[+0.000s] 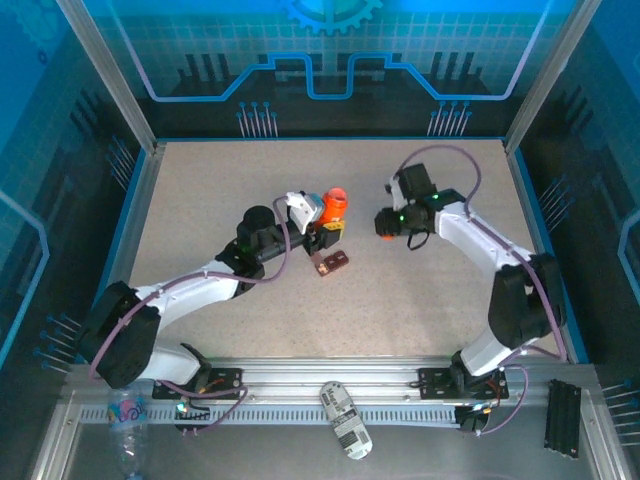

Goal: Sort the pills into containers

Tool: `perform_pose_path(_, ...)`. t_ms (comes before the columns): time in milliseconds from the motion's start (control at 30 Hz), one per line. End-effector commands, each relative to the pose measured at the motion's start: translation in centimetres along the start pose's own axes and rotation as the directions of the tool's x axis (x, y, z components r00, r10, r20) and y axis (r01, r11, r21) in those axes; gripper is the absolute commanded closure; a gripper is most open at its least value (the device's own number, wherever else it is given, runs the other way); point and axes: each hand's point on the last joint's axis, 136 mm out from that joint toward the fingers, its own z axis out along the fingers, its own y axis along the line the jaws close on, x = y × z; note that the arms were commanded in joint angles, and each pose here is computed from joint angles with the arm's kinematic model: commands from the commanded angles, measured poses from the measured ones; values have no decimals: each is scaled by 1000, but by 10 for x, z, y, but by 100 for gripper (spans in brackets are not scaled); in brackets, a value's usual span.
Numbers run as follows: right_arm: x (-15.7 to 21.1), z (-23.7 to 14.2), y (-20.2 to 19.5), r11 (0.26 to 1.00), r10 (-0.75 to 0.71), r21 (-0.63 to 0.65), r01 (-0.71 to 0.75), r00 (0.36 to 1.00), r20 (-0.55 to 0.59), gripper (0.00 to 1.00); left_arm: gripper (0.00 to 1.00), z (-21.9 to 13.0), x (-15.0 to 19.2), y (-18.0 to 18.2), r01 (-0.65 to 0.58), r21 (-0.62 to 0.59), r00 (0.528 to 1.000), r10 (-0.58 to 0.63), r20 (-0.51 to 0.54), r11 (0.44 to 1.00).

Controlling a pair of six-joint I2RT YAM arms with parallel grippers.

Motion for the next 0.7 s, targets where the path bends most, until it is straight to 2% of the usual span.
perform_pose_path(0, -28, -51, 34, 991, -11, -131, 22, 997, 79, 69, 100, 1, -6, 0, -67, 18, 996, 66, 58, 998)
perform_pose_path(167, -53, -97, 62, 969, -40, -236, 76, 987, 154, 69, 100, 7, 9, 2, -94, 34, 995, 93, 31, 995)
perform_pose_path(300, -60, -120, 77, 948, -63, -296, 116, 981, 184, 69, 100, 5, 16, 3, -146, 35, 985, 142, 103, 989)
perform_pose_path(667, -51, -141, 100, 901, -139, -390, 190, 978, 154, 70, 100, 10, 38, 6, -69, 105, 989, 55, 136, 992)
